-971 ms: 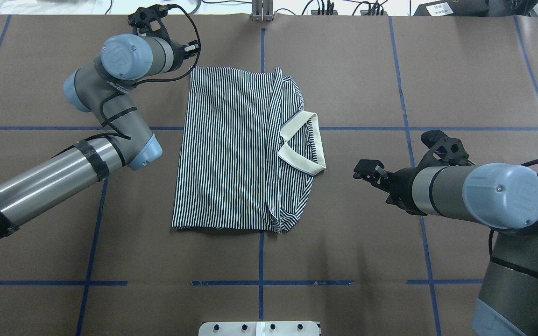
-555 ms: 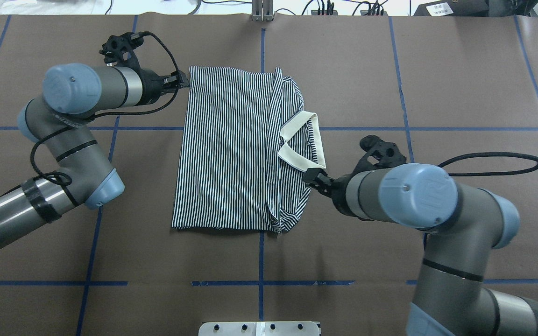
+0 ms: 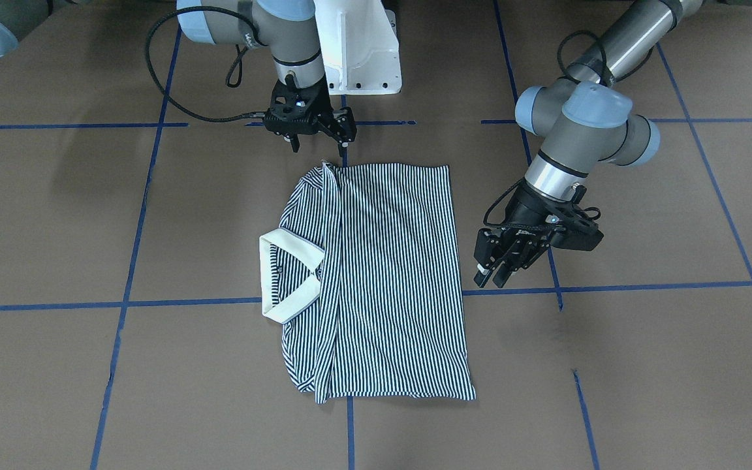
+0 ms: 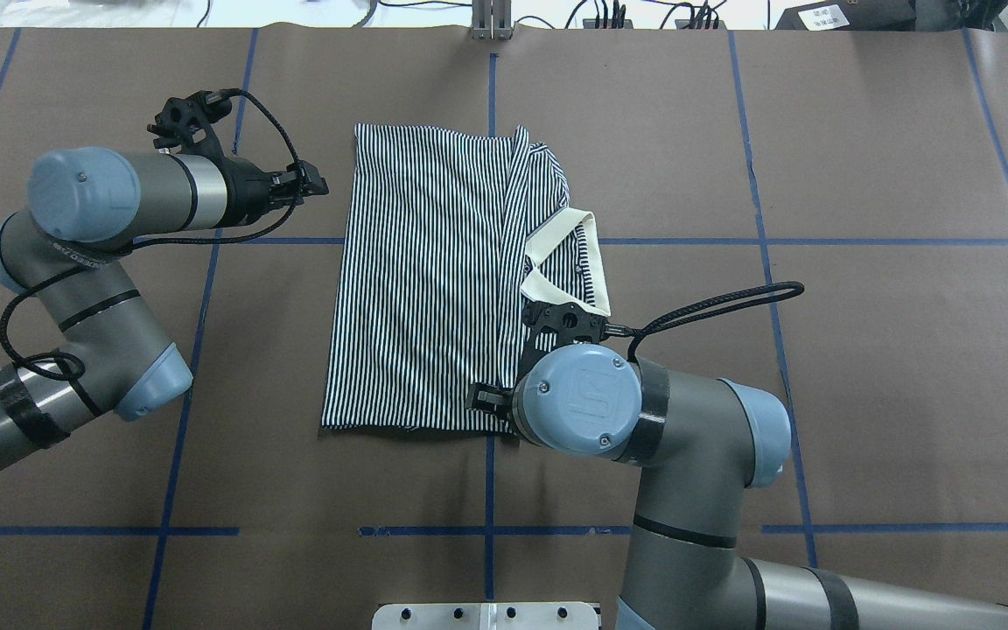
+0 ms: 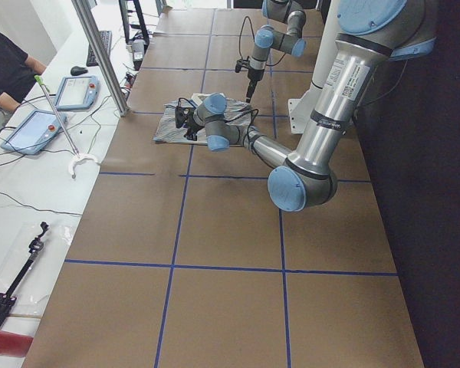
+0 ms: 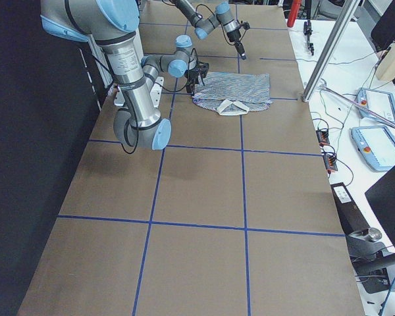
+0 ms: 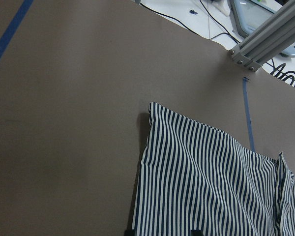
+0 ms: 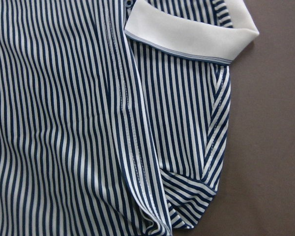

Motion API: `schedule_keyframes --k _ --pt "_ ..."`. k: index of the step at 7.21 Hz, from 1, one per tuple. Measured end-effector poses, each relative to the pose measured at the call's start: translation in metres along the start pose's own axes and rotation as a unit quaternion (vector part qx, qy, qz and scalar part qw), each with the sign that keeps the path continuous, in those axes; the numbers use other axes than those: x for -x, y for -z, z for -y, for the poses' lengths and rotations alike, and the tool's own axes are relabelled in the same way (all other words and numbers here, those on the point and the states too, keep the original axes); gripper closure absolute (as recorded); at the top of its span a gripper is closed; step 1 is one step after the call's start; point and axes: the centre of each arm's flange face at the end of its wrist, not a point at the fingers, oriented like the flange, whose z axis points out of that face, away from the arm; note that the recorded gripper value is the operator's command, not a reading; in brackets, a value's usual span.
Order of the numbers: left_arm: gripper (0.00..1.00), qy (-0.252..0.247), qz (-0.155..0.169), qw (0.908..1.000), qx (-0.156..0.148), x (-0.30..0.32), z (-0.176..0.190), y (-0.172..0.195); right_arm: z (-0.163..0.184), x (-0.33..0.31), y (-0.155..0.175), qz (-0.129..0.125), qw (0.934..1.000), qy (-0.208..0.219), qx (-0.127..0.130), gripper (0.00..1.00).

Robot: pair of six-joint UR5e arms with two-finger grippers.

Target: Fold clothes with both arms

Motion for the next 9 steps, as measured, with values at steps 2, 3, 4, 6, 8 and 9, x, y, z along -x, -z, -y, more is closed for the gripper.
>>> schedule_keyframes --k 2,3,4,6,8,9 --pt "0.51 0.001 0.0 1.0 0.0 0.001 0.0 0.001 -0.001 0.018 -0.023 -0.029 0.9988 0.041 0.004 0.0" --pt "0.51 0.001 0.0 1.0 0.0 0.001 0.0 0.001 -0.001 0.014 -0.031 -0.038 0.9979 0.051 0.007 0.0" --pt "0.51 0.001 0.0 1.0 0.0 0.001 0.0 0.001 -0.002 0.006 -0.037 -0.046 0.9972 0.058 0.009 0.0" --pt "0.5 0.001 0.0 1.0 0.0 0.001 0.0 0.001 0.001 -0.029 -0.04 -0.057 0.9951 0.08 0.011 0.0" --pt "0.5 0.001 0.0 1.0 0.0 0.001 0.0 0.001 0.01 -0.075 -0.038 -0.071 0.9911 0.112 0.01 0.0" --pt "0.5 0.001 0.0 1.0 0.0 0.001 0.0 0.001 0.013 -0.088 -0.038 -0.075 0.9898 0.121 0.009 0.0"
